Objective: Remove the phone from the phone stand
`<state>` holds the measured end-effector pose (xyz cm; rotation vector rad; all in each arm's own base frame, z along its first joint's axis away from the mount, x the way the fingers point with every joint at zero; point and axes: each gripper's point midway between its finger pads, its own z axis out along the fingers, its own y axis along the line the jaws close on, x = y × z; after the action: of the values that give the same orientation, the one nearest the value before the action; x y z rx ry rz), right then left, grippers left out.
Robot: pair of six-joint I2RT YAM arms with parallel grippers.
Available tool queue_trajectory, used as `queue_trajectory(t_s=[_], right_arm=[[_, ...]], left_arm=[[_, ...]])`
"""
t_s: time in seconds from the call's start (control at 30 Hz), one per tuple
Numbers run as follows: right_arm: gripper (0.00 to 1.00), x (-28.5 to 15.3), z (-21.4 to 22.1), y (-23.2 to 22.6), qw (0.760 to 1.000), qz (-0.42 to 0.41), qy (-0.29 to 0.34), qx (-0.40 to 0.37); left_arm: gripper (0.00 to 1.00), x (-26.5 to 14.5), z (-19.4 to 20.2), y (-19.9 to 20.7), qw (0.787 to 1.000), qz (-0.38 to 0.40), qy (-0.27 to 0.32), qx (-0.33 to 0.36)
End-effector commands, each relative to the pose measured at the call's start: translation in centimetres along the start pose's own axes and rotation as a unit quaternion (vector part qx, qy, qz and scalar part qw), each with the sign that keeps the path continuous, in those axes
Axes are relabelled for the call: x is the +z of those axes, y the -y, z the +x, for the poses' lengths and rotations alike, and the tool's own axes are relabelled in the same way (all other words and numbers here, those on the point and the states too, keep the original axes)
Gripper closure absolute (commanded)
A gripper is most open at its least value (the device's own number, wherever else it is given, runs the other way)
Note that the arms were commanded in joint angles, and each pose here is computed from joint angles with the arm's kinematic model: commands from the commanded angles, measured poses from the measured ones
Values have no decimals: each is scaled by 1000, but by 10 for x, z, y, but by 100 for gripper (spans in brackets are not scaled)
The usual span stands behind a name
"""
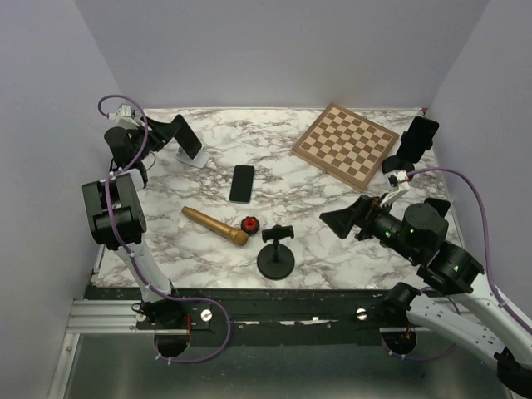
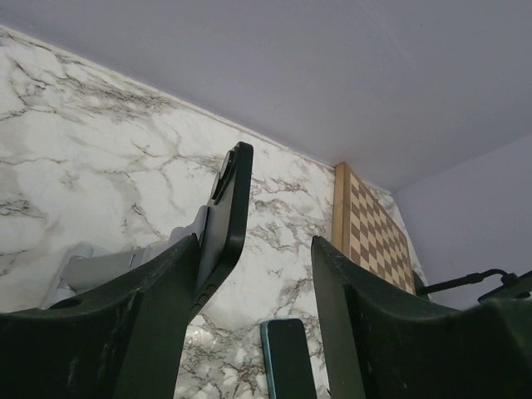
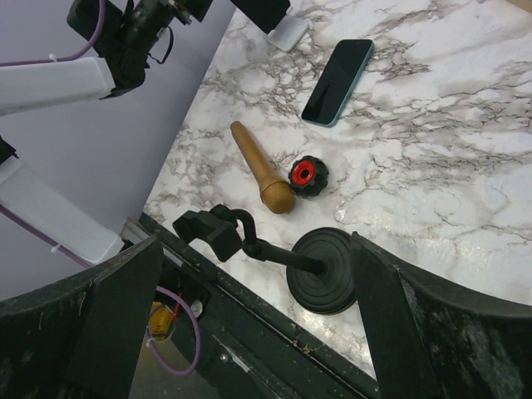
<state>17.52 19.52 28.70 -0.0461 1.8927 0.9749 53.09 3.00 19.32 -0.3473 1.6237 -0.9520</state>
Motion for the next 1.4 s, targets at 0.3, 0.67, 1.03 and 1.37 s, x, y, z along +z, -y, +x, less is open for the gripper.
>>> queue_trajectory(t_s=[0.3,0.67,1.03,1.37], right_arm=[[0,4,5,-3,1000,-11,-5,7],[0,10,7,-7,1000,-22,-7,14],[0,10,11,-5,1000,-19,-15,19],[0,6,8,-8,999,-23,-10,29]], left_arm=[[45,10,3,-24,996,-69,-30,-37],[56,14,3,-29,995,-75,-36,-49],[76,14,3,-17,997,-70,-31,-18],[87,0,-27,36,997,-63,10,44]])
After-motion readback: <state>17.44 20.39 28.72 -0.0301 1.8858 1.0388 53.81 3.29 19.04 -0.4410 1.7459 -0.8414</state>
